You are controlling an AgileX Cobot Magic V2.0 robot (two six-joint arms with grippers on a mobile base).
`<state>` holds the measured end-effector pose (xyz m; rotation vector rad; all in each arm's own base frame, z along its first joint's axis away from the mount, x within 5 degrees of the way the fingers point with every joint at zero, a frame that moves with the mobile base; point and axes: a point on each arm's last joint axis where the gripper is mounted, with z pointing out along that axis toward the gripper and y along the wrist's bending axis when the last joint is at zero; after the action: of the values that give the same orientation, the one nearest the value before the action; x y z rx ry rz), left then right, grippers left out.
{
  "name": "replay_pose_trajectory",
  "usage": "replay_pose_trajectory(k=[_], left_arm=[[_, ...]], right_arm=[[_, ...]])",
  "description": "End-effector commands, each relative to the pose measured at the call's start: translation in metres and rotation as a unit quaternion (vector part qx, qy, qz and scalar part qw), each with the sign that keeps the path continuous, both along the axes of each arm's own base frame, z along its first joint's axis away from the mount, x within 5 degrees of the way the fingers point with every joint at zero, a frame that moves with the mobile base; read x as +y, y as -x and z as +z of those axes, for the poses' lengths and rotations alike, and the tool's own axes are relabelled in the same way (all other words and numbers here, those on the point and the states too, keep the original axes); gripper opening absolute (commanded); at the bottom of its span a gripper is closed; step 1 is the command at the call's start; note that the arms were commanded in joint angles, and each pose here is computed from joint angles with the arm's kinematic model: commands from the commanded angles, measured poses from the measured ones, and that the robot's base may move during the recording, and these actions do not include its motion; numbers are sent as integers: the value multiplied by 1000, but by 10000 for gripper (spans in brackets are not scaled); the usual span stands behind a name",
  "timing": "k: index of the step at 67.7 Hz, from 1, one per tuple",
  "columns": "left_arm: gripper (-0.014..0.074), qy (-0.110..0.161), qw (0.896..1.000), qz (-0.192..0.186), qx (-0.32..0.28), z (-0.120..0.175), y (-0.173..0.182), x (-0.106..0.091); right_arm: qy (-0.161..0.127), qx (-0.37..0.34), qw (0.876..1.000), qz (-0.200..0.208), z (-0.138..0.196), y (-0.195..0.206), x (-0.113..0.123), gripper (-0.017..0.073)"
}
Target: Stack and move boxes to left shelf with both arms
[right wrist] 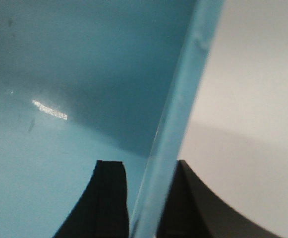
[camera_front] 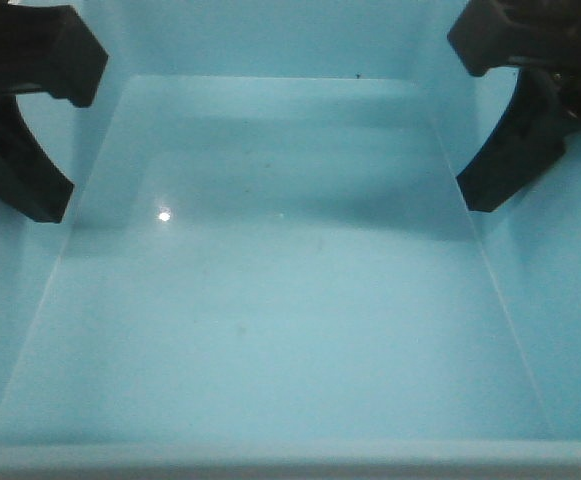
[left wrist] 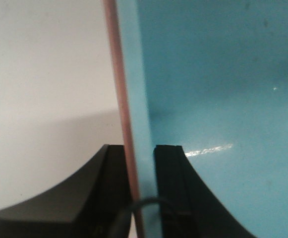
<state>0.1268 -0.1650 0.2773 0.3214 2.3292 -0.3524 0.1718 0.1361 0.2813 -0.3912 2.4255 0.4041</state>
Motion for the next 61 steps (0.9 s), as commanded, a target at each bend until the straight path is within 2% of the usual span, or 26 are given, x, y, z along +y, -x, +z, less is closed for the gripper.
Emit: replay_pose_trajectory(k=[1, 61], left_arm=[[-3, 16, 997, -38, -60, 21, 0, -2], [-3, 16, 997, -38, -60, 21, 0, -2]], right_arm=[[-7, -74, 997, 17, 21, -5, -2, 36], [-7, -74, 997, 17, 21, -5, -2, 36]])
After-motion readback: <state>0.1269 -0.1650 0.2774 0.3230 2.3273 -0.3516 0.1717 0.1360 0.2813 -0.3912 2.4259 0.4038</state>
